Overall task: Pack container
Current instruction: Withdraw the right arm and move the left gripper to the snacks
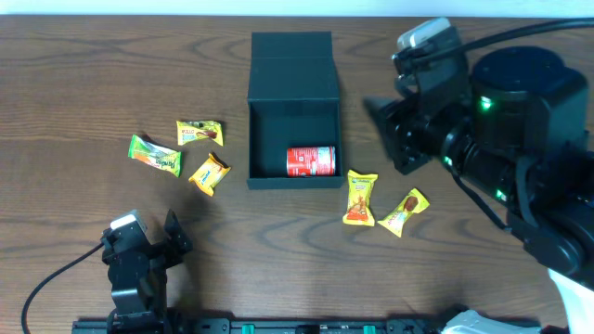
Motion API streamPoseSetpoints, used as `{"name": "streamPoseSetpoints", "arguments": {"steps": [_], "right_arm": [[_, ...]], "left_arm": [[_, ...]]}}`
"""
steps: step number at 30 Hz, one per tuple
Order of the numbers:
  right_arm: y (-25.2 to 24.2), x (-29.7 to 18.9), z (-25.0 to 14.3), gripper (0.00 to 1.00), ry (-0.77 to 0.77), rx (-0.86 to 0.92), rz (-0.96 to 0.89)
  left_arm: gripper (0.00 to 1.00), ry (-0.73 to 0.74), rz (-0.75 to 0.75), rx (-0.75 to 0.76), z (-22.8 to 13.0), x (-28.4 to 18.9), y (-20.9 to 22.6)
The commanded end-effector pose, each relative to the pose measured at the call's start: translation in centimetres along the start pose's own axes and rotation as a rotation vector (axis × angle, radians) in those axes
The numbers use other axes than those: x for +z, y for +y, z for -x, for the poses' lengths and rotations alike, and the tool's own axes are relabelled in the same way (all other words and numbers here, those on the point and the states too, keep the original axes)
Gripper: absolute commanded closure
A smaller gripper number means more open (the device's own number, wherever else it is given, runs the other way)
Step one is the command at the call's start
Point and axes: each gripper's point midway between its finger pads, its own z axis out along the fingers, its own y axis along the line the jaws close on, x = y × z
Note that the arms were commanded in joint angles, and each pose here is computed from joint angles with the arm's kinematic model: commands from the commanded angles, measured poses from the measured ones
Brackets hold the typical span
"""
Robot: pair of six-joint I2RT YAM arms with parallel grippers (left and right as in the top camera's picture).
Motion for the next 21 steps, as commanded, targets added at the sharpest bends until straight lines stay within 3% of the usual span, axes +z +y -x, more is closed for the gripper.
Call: {"name": "streamPoseSetpoints", "arguments": {"steps": [1, 2, 8, 11, 14, 19, 21], "right_arm": [[-0.1, -0.1, -0.7, 0.05, 0.026, -0.008, 0.001], [-0.1, -0.1, -0.9, 0.01, 0.034, -0.008, 0.0], [-0.1, 0.0, -1.0, 0.01, 0.038, -0.025, 0.0], [-0.1, 0.0, -1.0, 0.01, 0.037, -0.083, 0.001], [-0.1, 0.0, -0.8, 0.01, 0.031, -0.186, 0.003], [-0.5, 0.0, 1.5, 0.01, -0.059, -0.245, -0.028], [-1.7, -0.2, 2.8, 0.01, -0.105, -0.238, -0.104]], "left_arm": [[0.05, 0.006, -0.001, 0.024, -0.4, 0.2, 0.0], [0.05, 0.006, -0.001, 0.024, -0.4, 0.2, 0.0], [0.05, 0.011, -0.018, -0.001, -0.5, 0.2, -0.3], [0.05, 0.072, -0.156, -0.241, -1.2, -0.1, -2.7], [0.05, 0.248, -0.37, -0.574, -2.4, -1.6, -6.9], [0.05, 0.148, -0.391, -0.725, 0.7, -1.4, -7.0], [0.05, 0.067, -0.445, -0.708, 2.9, -1.7, -7.5]]}}
